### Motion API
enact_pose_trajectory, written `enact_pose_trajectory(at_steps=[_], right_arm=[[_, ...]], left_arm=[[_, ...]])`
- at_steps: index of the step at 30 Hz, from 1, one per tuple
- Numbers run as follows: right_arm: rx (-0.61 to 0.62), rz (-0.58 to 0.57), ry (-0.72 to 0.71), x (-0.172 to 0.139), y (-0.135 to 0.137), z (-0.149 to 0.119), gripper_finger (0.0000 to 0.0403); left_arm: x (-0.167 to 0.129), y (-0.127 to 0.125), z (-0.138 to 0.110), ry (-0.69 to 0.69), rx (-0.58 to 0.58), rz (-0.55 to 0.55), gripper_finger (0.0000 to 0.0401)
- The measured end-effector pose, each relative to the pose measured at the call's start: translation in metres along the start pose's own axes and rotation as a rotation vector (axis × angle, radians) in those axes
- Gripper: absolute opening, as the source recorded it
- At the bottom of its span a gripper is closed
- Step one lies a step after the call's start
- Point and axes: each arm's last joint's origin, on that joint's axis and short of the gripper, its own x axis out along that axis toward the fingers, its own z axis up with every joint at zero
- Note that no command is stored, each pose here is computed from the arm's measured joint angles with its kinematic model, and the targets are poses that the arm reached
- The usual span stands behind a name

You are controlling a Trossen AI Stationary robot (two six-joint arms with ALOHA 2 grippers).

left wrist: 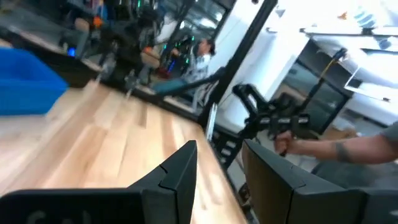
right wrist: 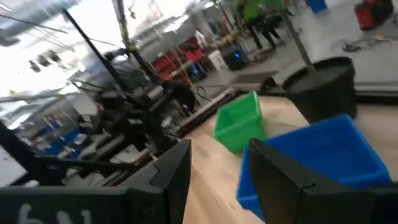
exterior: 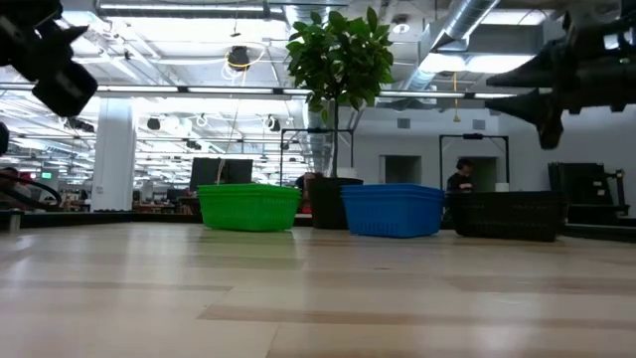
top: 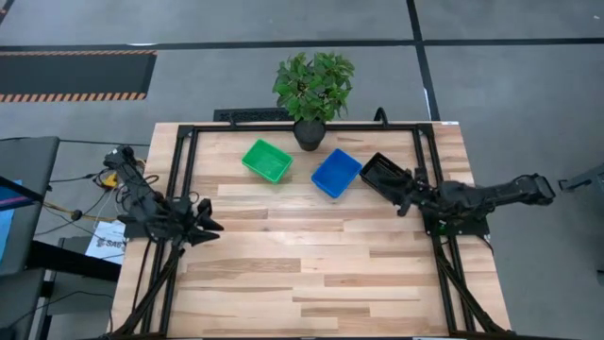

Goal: Stack baskets by color
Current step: Return to Home Position

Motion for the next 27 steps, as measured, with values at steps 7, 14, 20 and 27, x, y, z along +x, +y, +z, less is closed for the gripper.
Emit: enact_pose_trajectory(at_steps=[7, 14, 20, 27], right_arm=[[0.017, -0.041, 0.084, 0.005, 0.000, -0.012, 0.0183], [0.011, -0.097, 0.144, 0.007, 0.000, -0.023, 0.0183], [-0.070, -0.052, 0.087, 0.010, 0.006, -0.018, 0.0181], [-0.035, 0.096, -0.197, 0.008, 0.022, 0.013, 0.0184]], left_arm=[[0.000, 0.003, 0.000, -0.025, 0.132, 0.086, 0.0116], [-0.001, 0.007, 0.002, -0.080, 0.146, 0.216, 0.0116], [-0.002, 0.010, 0.002, -0.095, 0.226, 0.304, 0.0116], [-0.002, 0.009, 0.002, -0.091, 0.189, 0.279, 0.0116]])
